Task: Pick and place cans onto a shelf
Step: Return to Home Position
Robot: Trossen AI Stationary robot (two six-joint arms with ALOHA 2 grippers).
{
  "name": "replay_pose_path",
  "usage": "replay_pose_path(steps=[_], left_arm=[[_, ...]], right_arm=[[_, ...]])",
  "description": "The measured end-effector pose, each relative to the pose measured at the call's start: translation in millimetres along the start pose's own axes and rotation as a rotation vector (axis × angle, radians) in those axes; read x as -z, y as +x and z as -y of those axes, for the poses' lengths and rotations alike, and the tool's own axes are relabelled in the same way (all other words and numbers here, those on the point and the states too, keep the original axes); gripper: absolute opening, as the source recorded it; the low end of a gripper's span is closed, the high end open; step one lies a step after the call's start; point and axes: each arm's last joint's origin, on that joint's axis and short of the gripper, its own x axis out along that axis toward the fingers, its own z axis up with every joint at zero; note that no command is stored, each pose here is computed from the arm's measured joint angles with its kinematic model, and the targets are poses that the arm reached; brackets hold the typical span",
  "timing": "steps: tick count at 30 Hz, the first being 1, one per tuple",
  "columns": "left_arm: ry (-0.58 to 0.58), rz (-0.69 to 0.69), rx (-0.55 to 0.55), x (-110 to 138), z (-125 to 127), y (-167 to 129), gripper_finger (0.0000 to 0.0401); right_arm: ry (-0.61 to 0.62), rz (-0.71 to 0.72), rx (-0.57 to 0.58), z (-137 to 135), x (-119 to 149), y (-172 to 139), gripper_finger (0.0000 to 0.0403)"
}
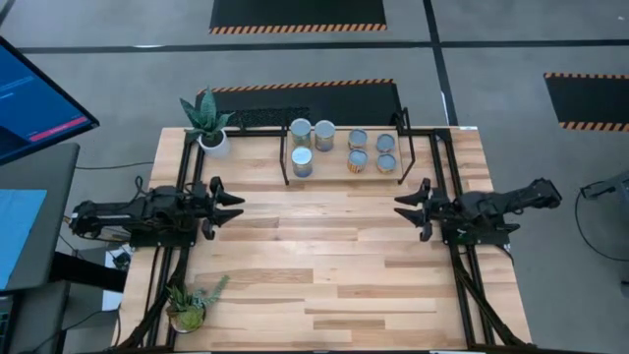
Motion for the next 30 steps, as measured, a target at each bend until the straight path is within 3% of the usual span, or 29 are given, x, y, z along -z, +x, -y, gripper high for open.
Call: replay_pose_path(steps=[14, 20, 30], left_arm=[[0.023, 0.061, -0.005, -4, 1, 0, 0.0163], [0.027, 0.081, -0.080, -5, -2, 0, 0.0163], [0.042, -0.036, -0.180, 6, -7, -1, 0.0163]], right_arm=[[0.035, 0.004, 0.015, 1, -1, -1, 0.0182], [0.033, 0.003, 0.015, 1, -1, -1, 0.0181], [0.031, 0.002, 0.016, 1, -1, -1, 0.0182]])
